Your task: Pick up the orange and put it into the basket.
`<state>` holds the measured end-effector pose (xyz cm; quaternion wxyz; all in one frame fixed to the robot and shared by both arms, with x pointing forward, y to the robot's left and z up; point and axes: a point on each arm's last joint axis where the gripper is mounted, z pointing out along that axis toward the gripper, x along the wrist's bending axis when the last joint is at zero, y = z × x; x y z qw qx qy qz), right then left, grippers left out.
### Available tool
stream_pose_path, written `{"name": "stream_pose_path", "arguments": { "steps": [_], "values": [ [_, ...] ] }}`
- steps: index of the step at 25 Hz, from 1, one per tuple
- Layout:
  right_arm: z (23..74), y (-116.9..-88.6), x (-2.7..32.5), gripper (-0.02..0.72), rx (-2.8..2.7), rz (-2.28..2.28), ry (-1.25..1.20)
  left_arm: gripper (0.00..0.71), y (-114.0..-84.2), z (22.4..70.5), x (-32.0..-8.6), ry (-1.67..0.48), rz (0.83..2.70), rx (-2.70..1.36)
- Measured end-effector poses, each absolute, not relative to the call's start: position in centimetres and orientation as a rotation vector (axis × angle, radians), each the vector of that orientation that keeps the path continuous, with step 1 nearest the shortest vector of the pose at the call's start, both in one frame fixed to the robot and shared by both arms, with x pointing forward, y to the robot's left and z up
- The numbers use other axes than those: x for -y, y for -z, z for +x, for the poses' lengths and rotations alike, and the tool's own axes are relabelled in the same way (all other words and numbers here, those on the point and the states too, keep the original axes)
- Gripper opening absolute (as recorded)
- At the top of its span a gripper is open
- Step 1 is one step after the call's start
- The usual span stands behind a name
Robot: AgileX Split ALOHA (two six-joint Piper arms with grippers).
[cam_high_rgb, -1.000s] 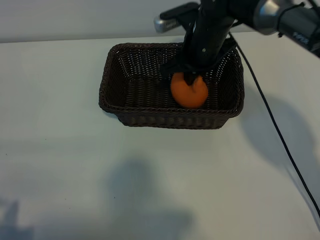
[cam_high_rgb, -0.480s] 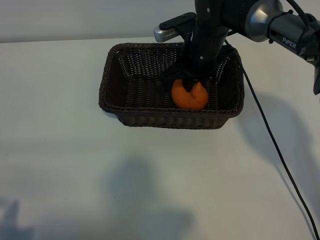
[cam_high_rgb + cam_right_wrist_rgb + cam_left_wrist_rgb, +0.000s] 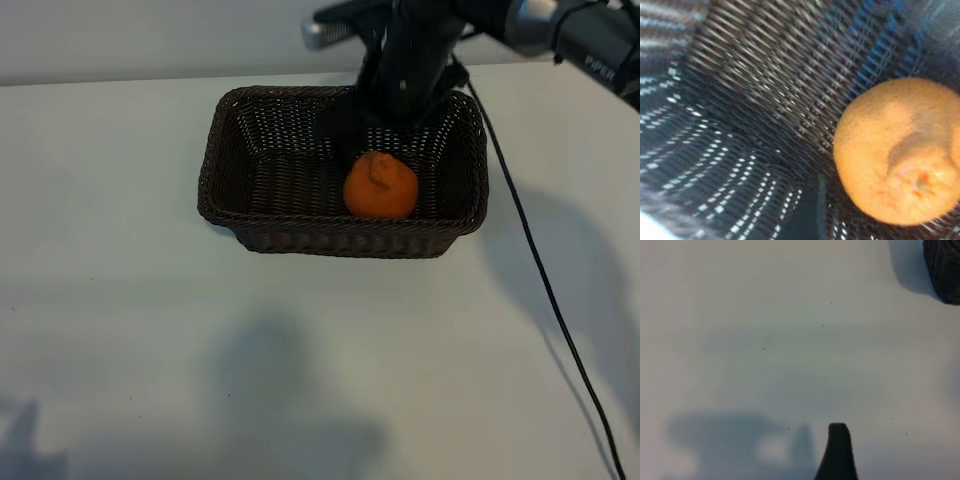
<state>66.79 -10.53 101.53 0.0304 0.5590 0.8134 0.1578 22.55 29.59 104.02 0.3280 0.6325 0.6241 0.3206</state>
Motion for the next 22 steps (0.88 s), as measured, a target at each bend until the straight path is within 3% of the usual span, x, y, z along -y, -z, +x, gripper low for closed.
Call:
{"name": "stream_pose_path", "arguments": {
  "steps": [5,11,14,22],
  "values": [
    [67.3,-104.9,11.1,0.665,-2.419,1.684,-0.5,0.592,-104.0,22.6,-29.6,-0.839,1.656,-1.634],
    [68.4,-105.4,13.7,0.641,-2.315,1.747,-0.463,0.592,-104.0,22.6,-29.6,-0.839,1.656,-1.634],
    [69.7,-105.5,17.8,0.63,-2.232,1.819,-0.443,0.592,-104.0,22.6,-29.6,-0.839,1.656,-1.634],
    [71.2,-105.5,34.2,0.597,-1.885,2.107,-0.349,0.592,-104.0,22.6,-29.6,-0.839,1.656,-1.634]
  ]
}}
